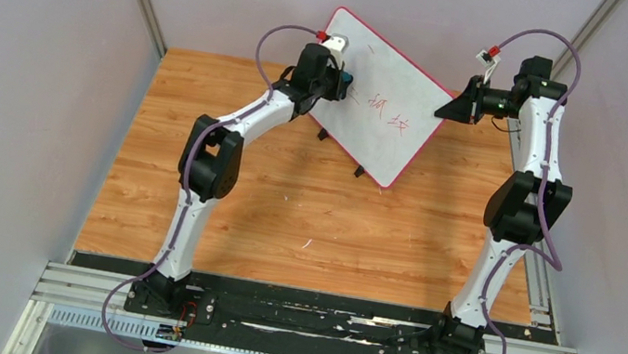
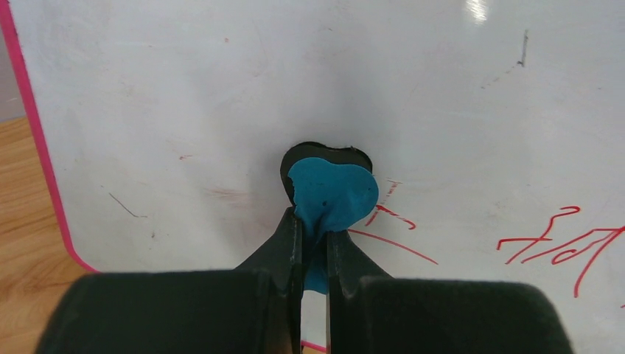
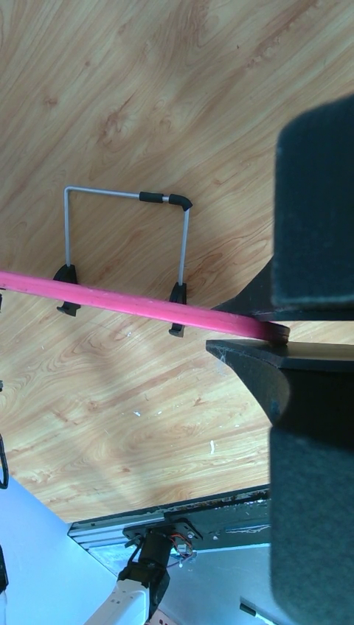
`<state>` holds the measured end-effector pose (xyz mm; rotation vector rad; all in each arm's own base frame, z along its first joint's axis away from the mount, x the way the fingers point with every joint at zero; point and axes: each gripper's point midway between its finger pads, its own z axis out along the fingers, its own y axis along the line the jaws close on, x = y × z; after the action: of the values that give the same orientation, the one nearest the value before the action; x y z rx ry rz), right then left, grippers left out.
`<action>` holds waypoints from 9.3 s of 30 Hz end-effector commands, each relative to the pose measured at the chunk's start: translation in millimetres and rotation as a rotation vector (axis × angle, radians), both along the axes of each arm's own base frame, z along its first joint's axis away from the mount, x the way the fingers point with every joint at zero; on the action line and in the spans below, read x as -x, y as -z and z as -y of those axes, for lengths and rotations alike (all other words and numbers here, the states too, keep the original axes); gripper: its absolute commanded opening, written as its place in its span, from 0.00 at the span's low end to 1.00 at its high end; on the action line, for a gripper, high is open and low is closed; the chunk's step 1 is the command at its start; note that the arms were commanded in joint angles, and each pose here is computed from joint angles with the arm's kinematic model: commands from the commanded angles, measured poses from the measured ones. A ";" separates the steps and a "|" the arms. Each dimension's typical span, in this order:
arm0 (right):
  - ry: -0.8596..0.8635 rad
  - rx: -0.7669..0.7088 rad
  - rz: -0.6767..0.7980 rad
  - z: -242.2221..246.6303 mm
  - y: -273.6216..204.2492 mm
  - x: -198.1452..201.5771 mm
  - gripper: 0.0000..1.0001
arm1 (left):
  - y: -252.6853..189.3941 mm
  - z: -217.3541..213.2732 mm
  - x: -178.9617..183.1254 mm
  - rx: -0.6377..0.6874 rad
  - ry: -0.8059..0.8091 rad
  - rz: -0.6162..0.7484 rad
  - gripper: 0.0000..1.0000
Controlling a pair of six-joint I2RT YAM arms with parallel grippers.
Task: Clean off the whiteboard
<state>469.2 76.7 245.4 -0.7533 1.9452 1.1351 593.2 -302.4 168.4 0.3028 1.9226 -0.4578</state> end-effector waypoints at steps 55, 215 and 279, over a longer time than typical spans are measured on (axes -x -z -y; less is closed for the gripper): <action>-0.076 0.019 0.039 -18.6 4.7 11.1 0.01 | -10.7 58.3 56.9 0.130 0.152 0.000 0.00; -0.095 0.017 0.037 -24.8 7.0 16.5 0.01 | -1.7 124.7 97.5 0.189 0.292 -0.087 0.00; -0.096 0.012 0.035 -25.3 6.0 17.0 0.01 | 17.9 118.9 120.8 0.088 0.271 -0.081 0.00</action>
<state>464.3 78.5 244.1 -0.7797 1.9221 1.1397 489.8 -409.4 157.5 0.4359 1.9332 -0.7453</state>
